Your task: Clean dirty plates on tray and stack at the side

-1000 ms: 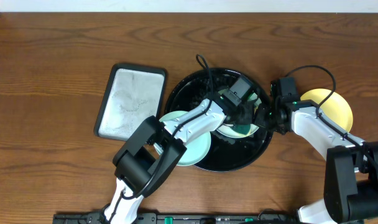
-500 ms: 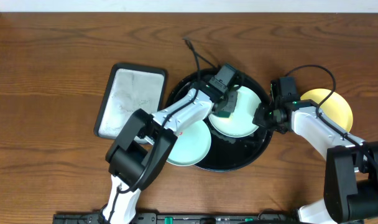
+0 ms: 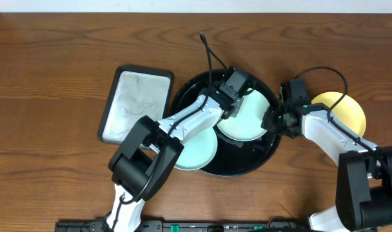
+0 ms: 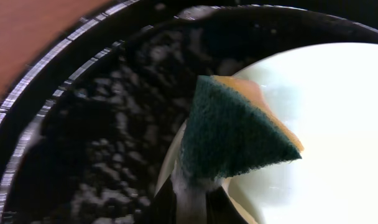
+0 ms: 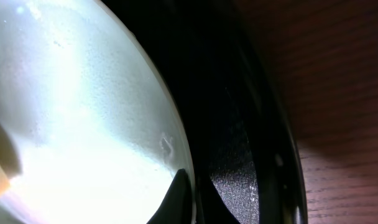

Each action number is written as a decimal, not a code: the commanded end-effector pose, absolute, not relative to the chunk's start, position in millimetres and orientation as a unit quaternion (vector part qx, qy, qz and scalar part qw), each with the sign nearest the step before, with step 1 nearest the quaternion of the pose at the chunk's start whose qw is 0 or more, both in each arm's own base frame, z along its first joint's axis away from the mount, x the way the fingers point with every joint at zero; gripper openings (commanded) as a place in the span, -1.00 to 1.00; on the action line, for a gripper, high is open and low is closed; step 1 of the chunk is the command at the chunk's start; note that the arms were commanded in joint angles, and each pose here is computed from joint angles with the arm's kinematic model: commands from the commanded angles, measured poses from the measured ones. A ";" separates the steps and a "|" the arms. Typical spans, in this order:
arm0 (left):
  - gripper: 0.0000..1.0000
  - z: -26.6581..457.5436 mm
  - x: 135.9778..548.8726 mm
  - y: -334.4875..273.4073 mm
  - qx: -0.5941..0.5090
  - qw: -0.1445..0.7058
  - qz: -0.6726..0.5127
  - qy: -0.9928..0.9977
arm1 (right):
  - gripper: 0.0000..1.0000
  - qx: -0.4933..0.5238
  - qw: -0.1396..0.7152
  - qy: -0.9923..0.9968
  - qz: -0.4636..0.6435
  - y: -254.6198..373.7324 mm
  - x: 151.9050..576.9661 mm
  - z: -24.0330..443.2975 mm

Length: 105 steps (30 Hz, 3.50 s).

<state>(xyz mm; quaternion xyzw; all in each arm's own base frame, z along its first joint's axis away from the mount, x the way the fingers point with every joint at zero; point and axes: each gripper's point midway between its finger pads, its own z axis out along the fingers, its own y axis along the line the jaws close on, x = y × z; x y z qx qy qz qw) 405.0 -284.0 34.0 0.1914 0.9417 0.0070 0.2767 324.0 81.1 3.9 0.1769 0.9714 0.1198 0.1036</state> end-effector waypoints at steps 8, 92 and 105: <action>-0.84 96.0 448.9 -190.9 0.173 0.361 0.241 0.884 | -0.98 0.176 0.081 0.979 0.059 60.7 306.1 -12.4; -0.67 106.9 370.9 -29.5 -0.091 0.118 -0.031 0.988 | -0.98 -0.232 0.456 0.760 -0.400 138.1 298.2 286.2; -0.67 106.9 370.8 -29.5 -0.091 0.117 -0.031 0.988 | -0.98 -0.242 0.451 0.757 -0.406 138.1 298.2 286.3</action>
